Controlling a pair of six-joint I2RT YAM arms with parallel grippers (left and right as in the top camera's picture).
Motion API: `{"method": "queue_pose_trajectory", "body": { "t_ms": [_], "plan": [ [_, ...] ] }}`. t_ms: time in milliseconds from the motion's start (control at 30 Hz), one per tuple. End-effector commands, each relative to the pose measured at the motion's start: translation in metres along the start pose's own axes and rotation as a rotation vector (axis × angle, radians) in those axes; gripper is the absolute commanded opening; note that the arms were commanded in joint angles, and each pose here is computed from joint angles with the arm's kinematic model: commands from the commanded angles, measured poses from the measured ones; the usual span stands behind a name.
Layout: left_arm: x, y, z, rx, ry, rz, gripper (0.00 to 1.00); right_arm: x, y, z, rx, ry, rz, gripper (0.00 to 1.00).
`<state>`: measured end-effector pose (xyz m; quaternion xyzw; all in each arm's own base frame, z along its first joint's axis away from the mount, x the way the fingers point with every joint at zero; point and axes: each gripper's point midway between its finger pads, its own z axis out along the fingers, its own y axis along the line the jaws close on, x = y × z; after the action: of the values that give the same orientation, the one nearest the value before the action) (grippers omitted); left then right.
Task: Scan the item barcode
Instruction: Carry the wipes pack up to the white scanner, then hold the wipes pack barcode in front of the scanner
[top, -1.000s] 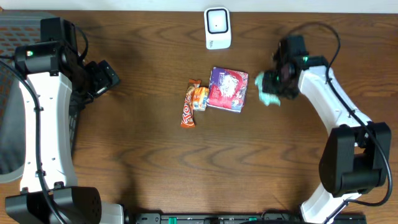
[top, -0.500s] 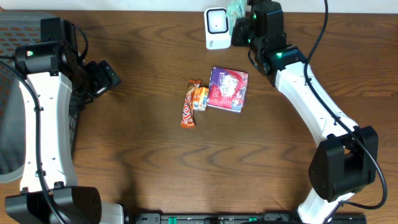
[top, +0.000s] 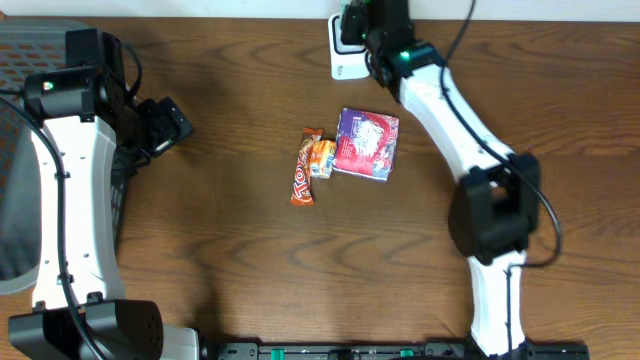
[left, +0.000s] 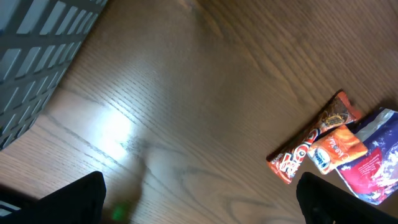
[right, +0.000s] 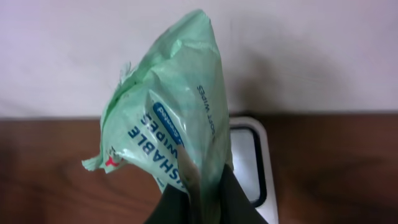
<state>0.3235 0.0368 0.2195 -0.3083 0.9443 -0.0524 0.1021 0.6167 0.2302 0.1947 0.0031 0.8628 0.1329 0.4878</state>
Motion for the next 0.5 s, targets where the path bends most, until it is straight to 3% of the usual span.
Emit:
{"method": "queue_pose_trajectory", "body": {
  "t_ms": [0,467],
  "plan": [
    [0.000,0.003,0.003,-0.019,0.007,-0.004,0.98,-0.005,0.004,0.011,0.009,-0.017,-0.017,0.01],
    [0.000,0.003,0.003,-0.019,0.007,-0.004,0.98,0.010,-0.027,0.023,0.139,0.013,-0.135,0.01]
  ]
}}
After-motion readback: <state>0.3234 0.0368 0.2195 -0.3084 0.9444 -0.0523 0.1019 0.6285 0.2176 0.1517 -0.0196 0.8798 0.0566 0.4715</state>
